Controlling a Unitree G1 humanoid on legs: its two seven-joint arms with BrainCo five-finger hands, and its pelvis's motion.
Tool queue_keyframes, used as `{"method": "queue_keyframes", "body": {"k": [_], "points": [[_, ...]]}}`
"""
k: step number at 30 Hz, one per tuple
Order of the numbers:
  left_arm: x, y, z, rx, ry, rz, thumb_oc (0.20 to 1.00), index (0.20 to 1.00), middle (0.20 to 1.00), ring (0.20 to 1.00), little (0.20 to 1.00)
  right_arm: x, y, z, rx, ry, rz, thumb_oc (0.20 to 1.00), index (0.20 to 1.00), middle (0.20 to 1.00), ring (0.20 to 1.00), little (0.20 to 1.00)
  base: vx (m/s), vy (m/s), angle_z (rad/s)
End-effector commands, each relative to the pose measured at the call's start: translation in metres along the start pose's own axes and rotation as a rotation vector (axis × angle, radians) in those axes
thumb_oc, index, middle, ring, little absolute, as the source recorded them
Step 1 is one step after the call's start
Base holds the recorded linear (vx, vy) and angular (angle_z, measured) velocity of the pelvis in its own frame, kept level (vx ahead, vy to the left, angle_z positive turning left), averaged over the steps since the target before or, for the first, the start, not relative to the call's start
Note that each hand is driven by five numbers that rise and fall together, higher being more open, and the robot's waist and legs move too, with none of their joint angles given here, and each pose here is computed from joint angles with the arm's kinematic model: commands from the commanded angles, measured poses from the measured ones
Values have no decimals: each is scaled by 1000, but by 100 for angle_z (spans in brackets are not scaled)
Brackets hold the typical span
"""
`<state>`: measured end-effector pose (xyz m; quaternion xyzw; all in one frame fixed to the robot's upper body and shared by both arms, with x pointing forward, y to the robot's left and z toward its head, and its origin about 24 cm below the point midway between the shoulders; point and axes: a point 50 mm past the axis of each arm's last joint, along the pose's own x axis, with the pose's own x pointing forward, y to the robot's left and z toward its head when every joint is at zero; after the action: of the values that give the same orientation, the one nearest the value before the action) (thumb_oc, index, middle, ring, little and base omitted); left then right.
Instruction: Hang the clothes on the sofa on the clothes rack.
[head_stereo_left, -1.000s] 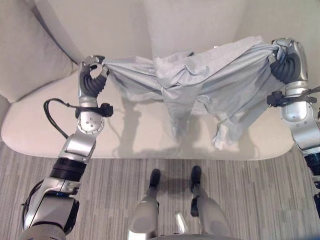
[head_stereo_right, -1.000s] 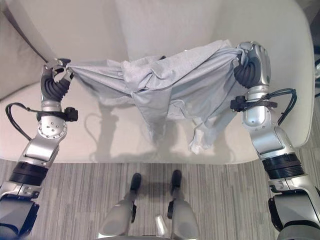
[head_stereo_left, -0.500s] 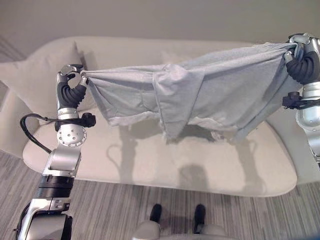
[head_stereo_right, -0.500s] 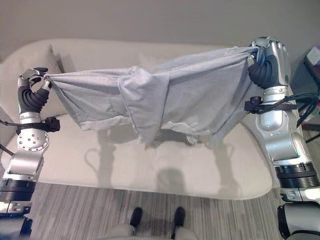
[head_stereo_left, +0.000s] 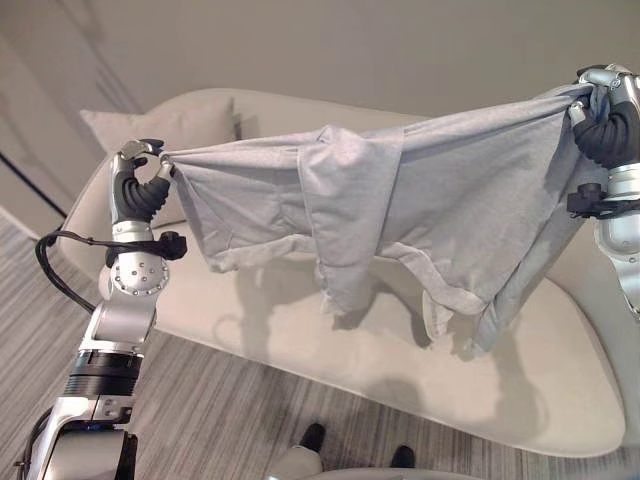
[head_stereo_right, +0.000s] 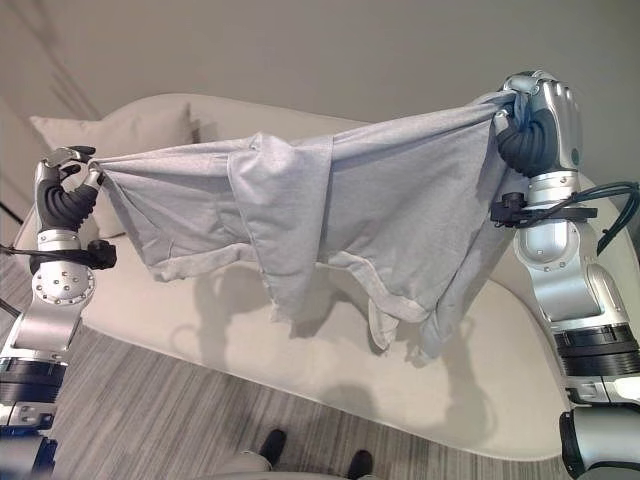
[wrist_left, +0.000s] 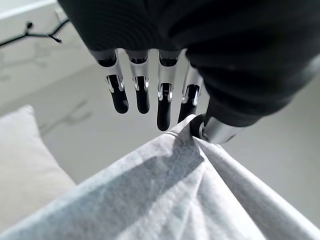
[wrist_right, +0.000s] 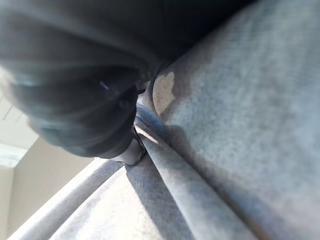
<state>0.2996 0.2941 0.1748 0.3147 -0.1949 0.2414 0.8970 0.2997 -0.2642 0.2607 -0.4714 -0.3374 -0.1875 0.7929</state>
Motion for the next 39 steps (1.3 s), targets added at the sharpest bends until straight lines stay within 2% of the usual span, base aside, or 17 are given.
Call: {"method": "queue_keyframes", "body": {"k": [1,5,11,20,28,39], "points": [[17,32,10,47,-73,125,200,200,200,200,200,17,-25,13,-26,-74,-135,200,200,200,200,200,122,409,-10],[19,38,9,65,-69,138,200,200,200,200,200,15,-27,7,-76,-47,-135,200,200,200,200,200,75,530,-30],[39,65,34,132,-168,224,200,200,200,200,200,26,-22,16,-78,-56,-173,200,200,200,200,200,-105,346,-33],[37,50,33,83,-141,203,200,200,200,200,200,24,-19,17,-73,-65,-168,200,200,200,200,200,-18,161,17],[12,32,9,39,-48,144,200,200,200,200,200,11,-10,6,-63,-14,-100,200,200,200,200,200,-20,63,22],[27,41,28,17,-131,150,200,200,200,200,200,-2,-30,-7,-105,28,-158,200,200,200,200,200,55,314,13]]}}
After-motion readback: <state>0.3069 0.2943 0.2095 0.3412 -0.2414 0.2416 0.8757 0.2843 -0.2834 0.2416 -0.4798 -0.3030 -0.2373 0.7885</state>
